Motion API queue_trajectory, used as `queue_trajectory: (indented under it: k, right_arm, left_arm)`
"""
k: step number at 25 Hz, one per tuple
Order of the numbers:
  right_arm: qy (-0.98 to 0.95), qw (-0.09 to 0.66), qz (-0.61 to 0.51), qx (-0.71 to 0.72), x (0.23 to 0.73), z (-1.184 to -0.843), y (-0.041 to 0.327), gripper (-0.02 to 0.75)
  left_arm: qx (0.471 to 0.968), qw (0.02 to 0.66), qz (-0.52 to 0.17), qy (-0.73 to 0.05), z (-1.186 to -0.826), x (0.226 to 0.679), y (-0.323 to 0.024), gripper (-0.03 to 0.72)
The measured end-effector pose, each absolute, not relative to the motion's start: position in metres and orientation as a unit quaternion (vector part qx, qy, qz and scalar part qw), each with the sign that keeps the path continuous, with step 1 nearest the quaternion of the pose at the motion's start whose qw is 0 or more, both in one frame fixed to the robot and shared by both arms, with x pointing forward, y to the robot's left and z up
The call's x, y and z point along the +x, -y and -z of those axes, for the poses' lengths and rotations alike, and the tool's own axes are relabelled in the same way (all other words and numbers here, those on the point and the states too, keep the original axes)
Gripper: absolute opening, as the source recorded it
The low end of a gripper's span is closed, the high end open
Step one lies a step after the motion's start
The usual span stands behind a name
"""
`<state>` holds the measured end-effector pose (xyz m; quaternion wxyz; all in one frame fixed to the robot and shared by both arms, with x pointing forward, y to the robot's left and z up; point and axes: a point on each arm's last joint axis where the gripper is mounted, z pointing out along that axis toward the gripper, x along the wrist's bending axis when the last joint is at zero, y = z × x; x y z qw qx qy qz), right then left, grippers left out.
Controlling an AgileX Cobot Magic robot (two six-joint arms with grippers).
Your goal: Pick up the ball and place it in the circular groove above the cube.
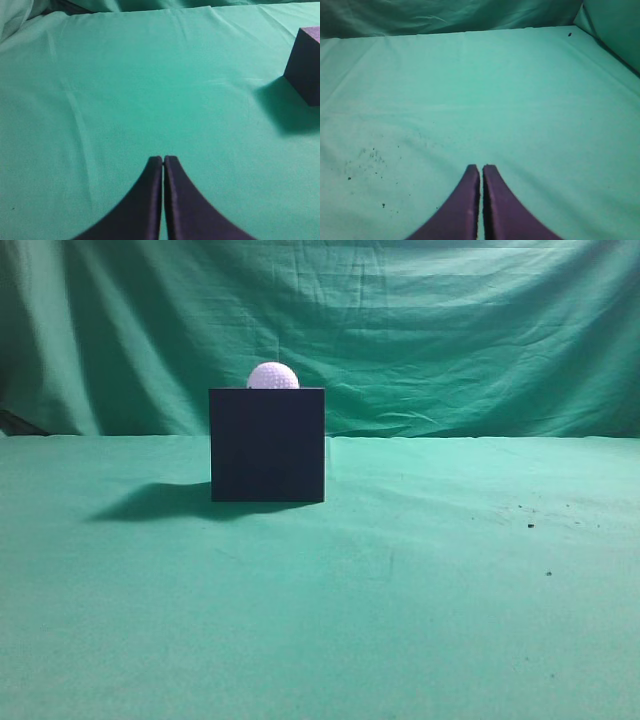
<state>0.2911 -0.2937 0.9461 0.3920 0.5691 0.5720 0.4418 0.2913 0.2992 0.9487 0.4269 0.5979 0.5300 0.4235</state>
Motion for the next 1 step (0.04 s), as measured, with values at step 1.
queue_trajectory:
  k: [1]
  right_arm:
    - [-0.572,0.392,-0.442,0.569,0.2911,-0.9461,0.2937,0.000]
  left_arm:
    - [0.598,0.427,-0.424,-0.530,-0.9487,0.2913,-0.2992,0.000]
